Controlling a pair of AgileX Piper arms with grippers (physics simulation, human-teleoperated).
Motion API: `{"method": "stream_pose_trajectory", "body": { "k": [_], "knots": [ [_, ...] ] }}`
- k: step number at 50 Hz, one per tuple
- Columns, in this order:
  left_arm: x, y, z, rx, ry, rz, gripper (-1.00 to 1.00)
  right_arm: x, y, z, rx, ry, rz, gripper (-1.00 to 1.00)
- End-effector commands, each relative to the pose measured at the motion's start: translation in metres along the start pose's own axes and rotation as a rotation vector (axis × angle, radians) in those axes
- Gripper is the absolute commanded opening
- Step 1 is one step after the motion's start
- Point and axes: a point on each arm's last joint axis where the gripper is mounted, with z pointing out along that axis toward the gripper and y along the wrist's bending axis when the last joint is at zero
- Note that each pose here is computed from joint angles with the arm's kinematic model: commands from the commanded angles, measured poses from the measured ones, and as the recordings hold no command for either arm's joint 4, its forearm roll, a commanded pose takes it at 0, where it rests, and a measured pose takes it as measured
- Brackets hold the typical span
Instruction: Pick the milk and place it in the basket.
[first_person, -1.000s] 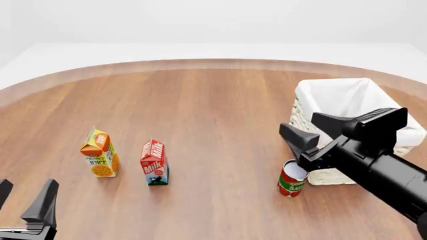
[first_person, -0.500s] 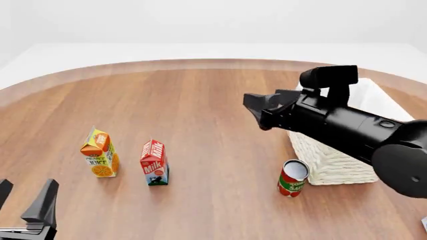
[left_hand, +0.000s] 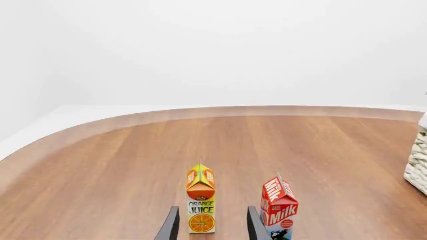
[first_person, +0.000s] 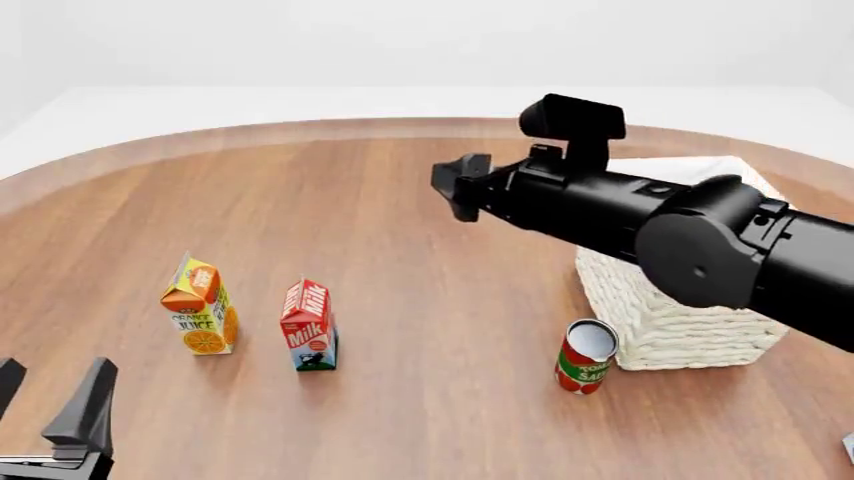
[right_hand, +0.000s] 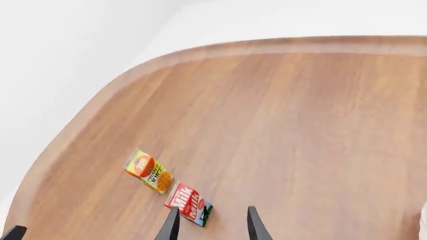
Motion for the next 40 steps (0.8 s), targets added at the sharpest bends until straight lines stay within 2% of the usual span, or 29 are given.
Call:
{"method": "stream_pose_trajectory", "body": {
  "k": [1, 16, 19, 28, 40],
  "knots": [
    [0.000, 0.000, 0.000, 0.000, 0.000, 0.000, 1.00, 0.003, 0.004, 0.029, -0.002, 0.030, 0.042, 1.00],
    [0.000, 0.000, 0.000, 0.000, 0.000, 0.000, 1.00, 0.012, 0.011, 0.064, -0.002, 0.083, 0.099, 1.00],
    [0.000, 0.000, 0.000, 0.000, 0.000, 0.000, 1.00, 0.019, 0.016, 0.072, -0.012, 0.100, 0.132, 1.00],
    [0.000, 0.000, 0.000, 0.000, 0.000, 0.000, 1.00, 0.025, 0.021, 0.088, -0.017, 0.120, 0.125, 1.00],
    [0.000, 0.000, 0.000, 0.000, 0.000, 0.000, 1.00, 0.038, 0.025, 0.108, -0.028, 0.131, 0.190, 1.00]
  ]
}}
